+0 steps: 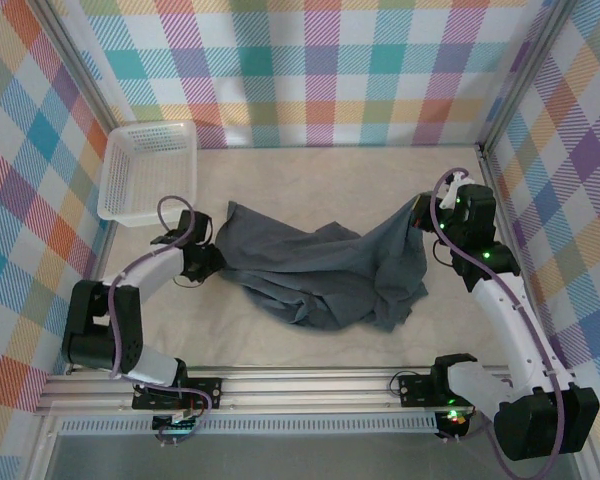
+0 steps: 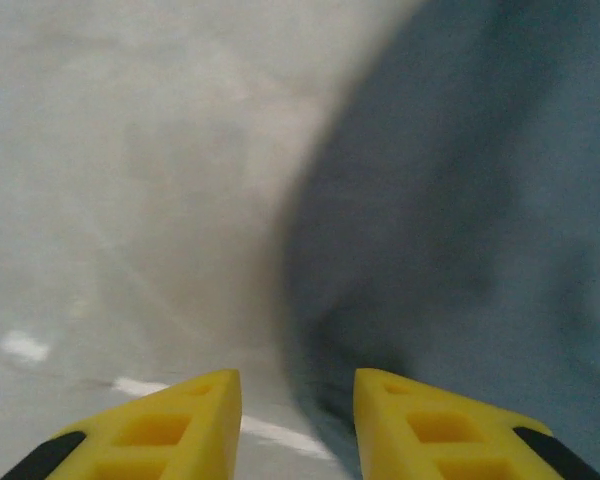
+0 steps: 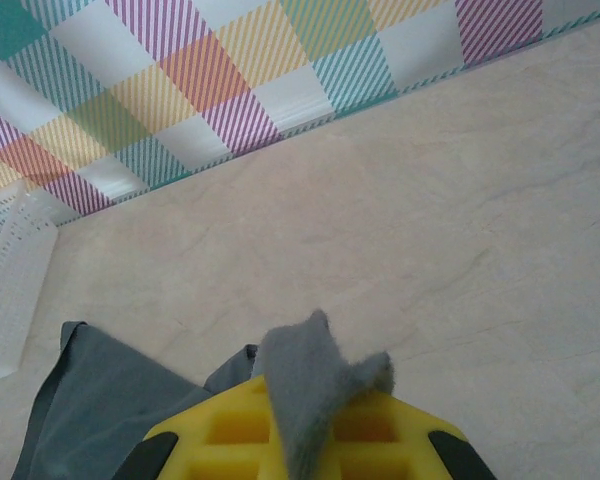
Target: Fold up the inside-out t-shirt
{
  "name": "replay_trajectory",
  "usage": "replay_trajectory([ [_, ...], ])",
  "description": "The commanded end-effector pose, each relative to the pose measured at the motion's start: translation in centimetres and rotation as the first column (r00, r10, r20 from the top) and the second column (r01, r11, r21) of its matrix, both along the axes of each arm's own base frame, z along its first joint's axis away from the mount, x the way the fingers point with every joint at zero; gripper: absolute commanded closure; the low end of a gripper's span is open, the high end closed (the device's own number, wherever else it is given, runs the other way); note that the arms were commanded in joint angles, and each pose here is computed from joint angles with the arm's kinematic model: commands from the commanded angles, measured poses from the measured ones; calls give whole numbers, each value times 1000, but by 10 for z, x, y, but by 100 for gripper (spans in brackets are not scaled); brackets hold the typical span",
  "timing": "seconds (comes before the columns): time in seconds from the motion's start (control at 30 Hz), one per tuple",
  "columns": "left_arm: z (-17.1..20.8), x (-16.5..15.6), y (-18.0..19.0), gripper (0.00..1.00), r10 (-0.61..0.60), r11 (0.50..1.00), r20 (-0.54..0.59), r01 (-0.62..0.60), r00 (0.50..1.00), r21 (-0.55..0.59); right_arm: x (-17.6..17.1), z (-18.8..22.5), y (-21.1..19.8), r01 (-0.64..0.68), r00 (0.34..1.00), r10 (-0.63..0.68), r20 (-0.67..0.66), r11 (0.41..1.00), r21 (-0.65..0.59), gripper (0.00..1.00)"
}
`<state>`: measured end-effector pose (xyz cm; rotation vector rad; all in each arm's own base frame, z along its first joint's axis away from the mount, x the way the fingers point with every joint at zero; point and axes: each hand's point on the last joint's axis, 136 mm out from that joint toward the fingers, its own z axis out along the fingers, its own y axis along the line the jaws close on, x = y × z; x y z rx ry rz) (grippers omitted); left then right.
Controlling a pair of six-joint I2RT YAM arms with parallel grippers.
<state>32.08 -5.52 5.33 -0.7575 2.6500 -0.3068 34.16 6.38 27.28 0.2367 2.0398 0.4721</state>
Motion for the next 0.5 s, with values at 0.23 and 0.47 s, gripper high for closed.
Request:
replay_trajectory([
  [0.23, -10, 20, -3, 58, 108, 964, 33, -97, 994, -248, 1, 18, 4, -29, 999, 29, 43, 1000, -1, 100],
  [0.47, -40, -2, -2, 61, 111, 960, -135, -141, 985, -240, 2, 20, 6, -33, 999, 32, 43, 999, 13, 100],
])
